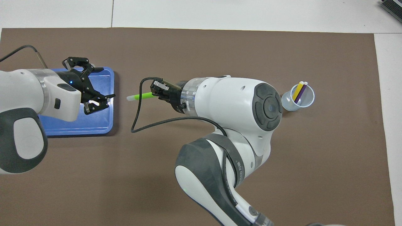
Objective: Right arm passes pens to left for tray arrangement
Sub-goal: 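Grasp the green pen with the left gripper beside the right gripper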
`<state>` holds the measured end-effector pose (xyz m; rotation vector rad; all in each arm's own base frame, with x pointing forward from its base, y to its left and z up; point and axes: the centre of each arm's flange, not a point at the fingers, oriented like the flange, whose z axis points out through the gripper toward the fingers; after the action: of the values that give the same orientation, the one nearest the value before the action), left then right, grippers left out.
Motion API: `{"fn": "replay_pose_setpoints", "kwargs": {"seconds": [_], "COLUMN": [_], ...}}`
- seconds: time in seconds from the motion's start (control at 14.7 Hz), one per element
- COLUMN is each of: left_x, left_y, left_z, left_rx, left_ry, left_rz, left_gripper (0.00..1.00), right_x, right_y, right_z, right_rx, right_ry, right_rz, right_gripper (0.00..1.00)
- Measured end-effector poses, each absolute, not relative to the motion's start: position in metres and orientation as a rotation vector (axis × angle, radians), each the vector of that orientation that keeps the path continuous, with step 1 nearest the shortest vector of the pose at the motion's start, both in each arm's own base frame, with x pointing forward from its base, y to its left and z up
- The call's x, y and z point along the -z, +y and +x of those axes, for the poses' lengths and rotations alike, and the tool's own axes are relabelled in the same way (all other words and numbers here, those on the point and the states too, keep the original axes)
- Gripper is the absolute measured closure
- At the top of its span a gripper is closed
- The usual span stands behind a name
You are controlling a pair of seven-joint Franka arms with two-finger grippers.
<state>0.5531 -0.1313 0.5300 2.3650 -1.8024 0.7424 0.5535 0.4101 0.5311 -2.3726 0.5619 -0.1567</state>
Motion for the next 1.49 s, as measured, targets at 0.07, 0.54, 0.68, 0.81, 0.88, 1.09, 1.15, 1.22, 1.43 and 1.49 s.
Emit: {"fn": "replay_pose_setpoints", "kwargs": {"seconds": [0.07,0.54,0.68,0.81,0.88,1.09,1.15,1.22,1.43,1.49], "left_x": [-0.525,-0.500,-0.496,-0.493,-0.493,-0.491,-0.491,-0.491,-0.491,-0.491], "left_y": [-0.135,-0.164,-0.167,-0.176,-0.181,-0.189,-0.192,-0.193,-0.190,-0.190], "left_z": [0.552,0.540,0.538,0.535,0.533,0.529,0.528,0.528,0.529,0.529], "left_rx": [-0.731,-0.707,-0.699,-0.692,-0.689,-0.684,-0.685,-0.685,-0.687,-0.687], "left_ry": [-1.816,-1.867,-1.874,-1.890,-1.899,-1.915,-1.920,-1.925,-1.935,-1.936], "left_rz": [2.353,2.311,2.305,2.288,2.278,2.260,2.255,2.251,2.247,2.247], "left_gripper": [0.17,0.21,0.22,0.23,0.24,0.35,0.47,0.55,0.59,0.61], "right_x": [-0.531,-0.530,-0.529,-0.529,-0.529,-0.529,-0.529,-0.528,-0.528,-0.528], "right_y": [0.410,0.410,0.410,0.410,0.410,0.410,0.410,0.410,0.410,0.410], "right_z": [0.554,0.554,0.554,0.554,0.554,0.554,0.554,0.554,0.554,0.554], "right_rx": [0.157,0.155,0.154,0.154,0.154,0.153,0.153,0.153,0.153,0.153], "right_ry": [0.562,0.563,0.563,0.563,0.563,0.564,0.564,0.564,0.564,0.564], "right_rz": [-2.373,-2.374,-2.375,-2.375,-2.375,-2.376,-2.376,-2.376,-2.376,-2.376], "right_gripper": [0.81,0.81,0.81,0.81,0.81,0.81,0.81,0.81,0.81,0.81]}}
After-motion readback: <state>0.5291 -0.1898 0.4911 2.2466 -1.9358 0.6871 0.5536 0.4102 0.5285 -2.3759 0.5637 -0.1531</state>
